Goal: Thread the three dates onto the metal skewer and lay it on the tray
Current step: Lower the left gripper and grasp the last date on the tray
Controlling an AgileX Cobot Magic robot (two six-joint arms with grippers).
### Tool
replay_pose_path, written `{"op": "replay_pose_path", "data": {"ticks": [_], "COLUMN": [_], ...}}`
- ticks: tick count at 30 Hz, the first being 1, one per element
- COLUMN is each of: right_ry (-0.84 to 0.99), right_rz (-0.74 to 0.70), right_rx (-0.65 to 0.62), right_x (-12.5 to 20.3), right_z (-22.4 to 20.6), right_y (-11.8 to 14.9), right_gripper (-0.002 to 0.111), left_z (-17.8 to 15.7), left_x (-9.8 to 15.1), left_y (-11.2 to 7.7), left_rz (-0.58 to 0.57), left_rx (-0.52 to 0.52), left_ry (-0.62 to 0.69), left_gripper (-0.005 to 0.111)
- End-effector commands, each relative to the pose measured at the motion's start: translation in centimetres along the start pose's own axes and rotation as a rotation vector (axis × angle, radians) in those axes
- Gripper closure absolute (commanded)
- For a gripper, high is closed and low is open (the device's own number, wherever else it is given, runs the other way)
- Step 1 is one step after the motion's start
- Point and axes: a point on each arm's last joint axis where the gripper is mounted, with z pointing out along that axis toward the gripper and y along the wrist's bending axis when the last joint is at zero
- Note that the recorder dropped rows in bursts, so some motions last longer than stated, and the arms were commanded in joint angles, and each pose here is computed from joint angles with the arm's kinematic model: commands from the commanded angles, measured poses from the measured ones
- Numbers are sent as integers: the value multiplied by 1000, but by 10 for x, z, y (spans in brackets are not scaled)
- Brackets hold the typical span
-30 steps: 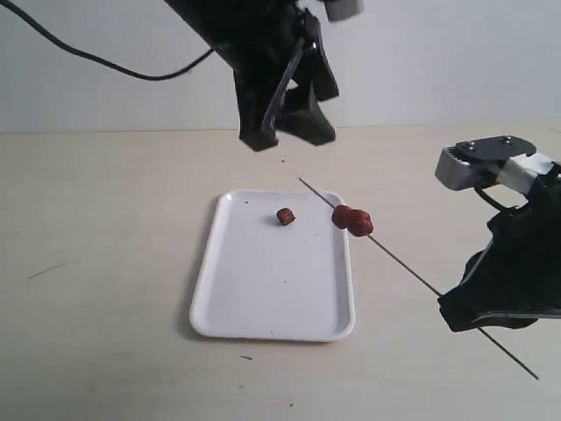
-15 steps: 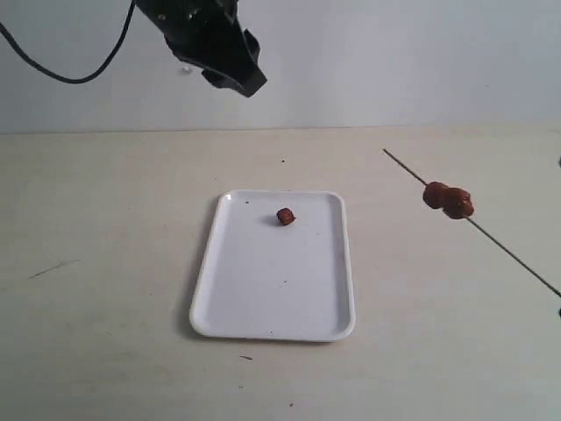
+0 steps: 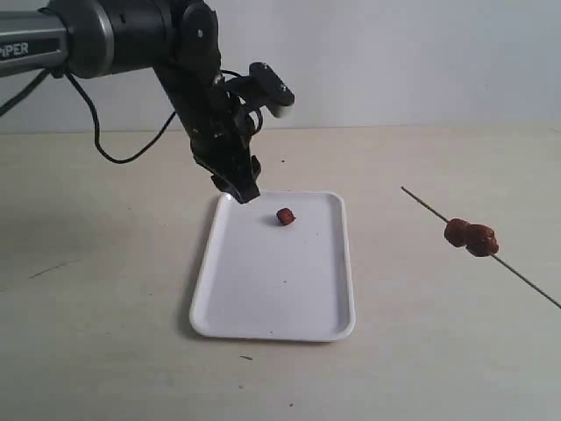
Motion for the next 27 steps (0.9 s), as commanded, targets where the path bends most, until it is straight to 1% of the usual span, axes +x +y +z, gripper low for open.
{"op": "replay_pose_path", "data": {"ticks": [1,5,8,11,16,20,27], "right_ry": [-6,-6,-6,-6,-6,-6,-6], "right_rz": [6,9,8,8,8,8,8], "right_rx": [8,8,8,8,8,8,8], "right_x": [1,1,1,1,1,1,1], "right_z": [-1,-1,-1,-1,-1,-1,-1], "right_y": [-1,-1,-1,-1,-1,-1,-1], "right_gripper": [108,108,108,108,108,108,108], "left_z": [18,30,36,44,55,64,69], "left_x": [-14,-27,-38,-43,-45,-43,-34], "left_y": [-4,-8,-11,-9,-6,-3,11], "left_rz": [-2,-11,5,11,65,149,147], "left_rx": [39,52,48,34,26,19,-2], "left_ry": [-49,-93,-135,-161,-161,-156,-155], "left_gripper": [54,54,54,54,54,54,54]}}
